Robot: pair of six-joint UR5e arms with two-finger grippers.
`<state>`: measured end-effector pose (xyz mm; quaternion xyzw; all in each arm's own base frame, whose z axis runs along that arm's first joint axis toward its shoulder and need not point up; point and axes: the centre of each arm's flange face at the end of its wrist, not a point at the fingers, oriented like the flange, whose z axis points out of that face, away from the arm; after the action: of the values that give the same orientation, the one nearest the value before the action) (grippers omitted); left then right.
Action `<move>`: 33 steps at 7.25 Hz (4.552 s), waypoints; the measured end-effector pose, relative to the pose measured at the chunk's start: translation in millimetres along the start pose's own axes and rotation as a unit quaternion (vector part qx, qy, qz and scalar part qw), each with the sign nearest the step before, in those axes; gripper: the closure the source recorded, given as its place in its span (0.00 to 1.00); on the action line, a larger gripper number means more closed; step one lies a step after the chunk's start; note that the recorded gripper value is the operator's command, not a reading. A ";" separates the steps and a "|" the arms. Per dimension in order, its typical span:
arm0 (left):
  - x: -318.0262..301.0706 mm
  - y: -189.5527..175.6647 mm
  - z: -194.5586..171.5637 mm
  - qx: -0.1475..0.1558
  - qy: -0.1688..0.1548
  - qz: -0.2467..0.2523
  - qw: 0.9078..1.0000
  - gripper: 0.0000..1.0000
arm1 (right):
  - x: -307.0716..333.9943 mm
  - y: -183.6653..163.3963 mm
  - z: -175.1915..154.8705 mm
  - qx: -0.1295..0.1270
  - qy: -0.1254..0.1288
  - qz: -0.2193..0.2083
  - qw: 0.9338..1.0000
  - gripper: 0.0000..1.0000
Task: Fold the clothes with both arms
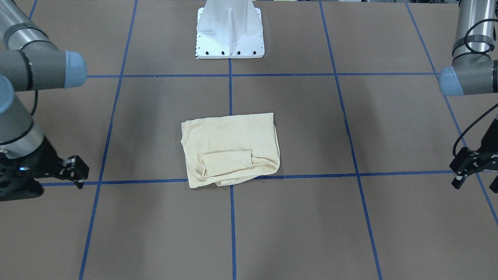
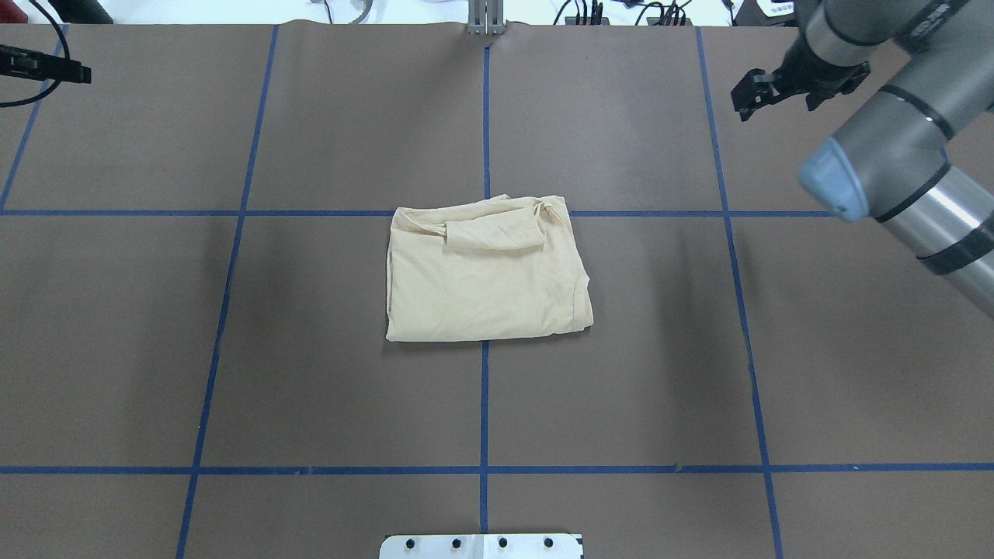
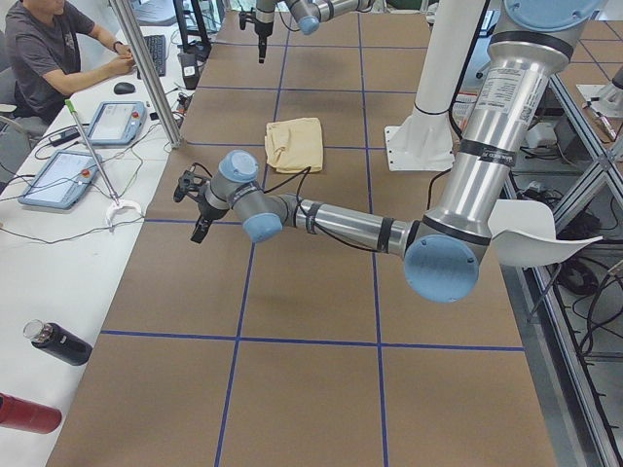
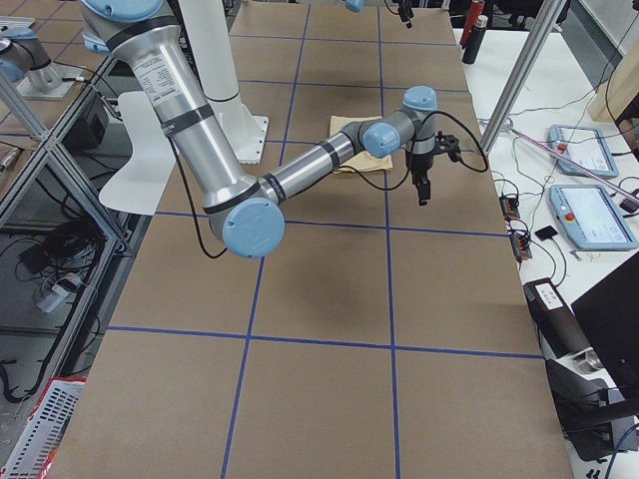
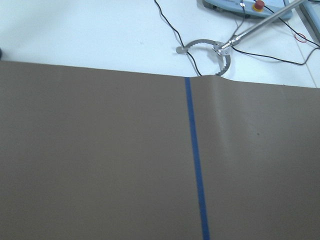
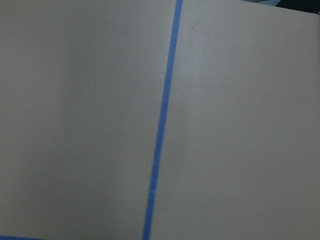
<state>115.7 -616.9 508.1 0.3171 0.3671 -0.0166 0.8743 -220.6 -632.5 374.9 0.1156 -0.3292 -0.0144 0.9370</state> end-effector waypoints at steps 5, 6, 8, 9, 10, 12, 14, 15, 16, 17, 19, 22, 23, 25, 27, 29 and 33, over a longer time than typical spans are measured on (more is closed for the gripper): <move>-55.5 56.9 -0.5 -0.052 -0.035 0.045 0.997 0.00 | 161.2 52.1 0.3 -0.033 0.011 0.049 0.998 0.00; -62.7 55.9 -6.6 -0.084 -0.042 0.073 0.993 0.00 | 181.0 66.7 7.7 -0.046 0.020 0.064 0.997 0.00; -99.5 52.8 -38.5 -0.155 -0.038 0.123 0.979 0.00 | 210.6 80.6 9.1 -0.067 0.033 0.085 0.994 0.00; -122.1 51.2 -57.2 -0.185 -0.040 0.141 0.972 0.00 | 226.0 84.0 4.7 -0.076 0.035 0.087 0.993 0.00; -146.0 48.9 -79.3 -0.210 -0.045 0.142 0.966 0.01 | 242.5 87.4 -3.3 -0.087 0.034 0.096 0.991 0.00; -172.2 52.0 -110.4 -0.247 -0.037 0.105 0.963 0.00 | 272.7 102.1 -20.6 -0.108 -0.003 0.118 0.987 0.00; -180.8 61.3 -113.6 -0.267 -0.027 0.080 0.960 0.00 | 309.4 131.2 -24.6 -0.115 -0.027 0.097 0.988 0.00; -184.7 68.6 -112.2 -0.273 -0.026 0.074 0.959 0.00 | 328.1 150.7 -25.1 -0.117 -0.029 0.091 0.989 0.00; -187.8 77.2 -111.3 -0.278 -0.023 0.068 0.958 0.00 | 342.2 177.6 -25.1 -0.119 -0.029 0.093 0.988 0.00; -188.1 81.8 -110.4 -0.280 -0.014 0.062 0.958 0.01 | 350.4 207.0 -25.6 -0.122 -0.027 0.097 0.987 0.00; -187.4 86.6 -109.5 -0.281 0.000 0.054 0.958 0.00 | 351.5 248.4 -33.6 -0.120 -0.026 0.100 0.987 0.00; -189.0 89.6 -107.8 -0.283 0.002 0.050 0.958 0.00 | 347.5 256.9 -39.9 -0.115 -0.026 0.100 0.988 0.00; -191.3 92.0 -105.1 -0.285 0.004 0.047 0.957 0.00 | 346.5 255.2 -41.2 -0.113 -0.025 0.098 0.988 0.00; -192.9 95.0 -101.7 -0.287 0.012 0.038 0.957 0.00 | 345.3 253.7 -43.7 -0.110 -0.021 0.094 0.989 0.00; -193.2 96.1 -101.3 -0.287 0.015 0.037 0.957 0.00 | 345.5 253.7 -43.9 -0.111 -0.019 0.095 0.989 0.00; -193.9 98.2 -101.2 -0.288 0.015 0.035 0.957 0.00 | 346.9 254.9 -41.9 -0.113 -0.020 0.097 0.989 0.00; -194.3 99.5 -101.0 -0.289 0.014 0.032 0.957 0.00 | 350.7 257.4 -36.4 -0.119 -0.024 0.103 0.987 0.00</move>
<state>-63.8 -519.8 635.4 0.0625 0.3581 0.1228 0.9235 63.8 -410.6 620.8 -0.0315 -0.3578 0.0408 0.9324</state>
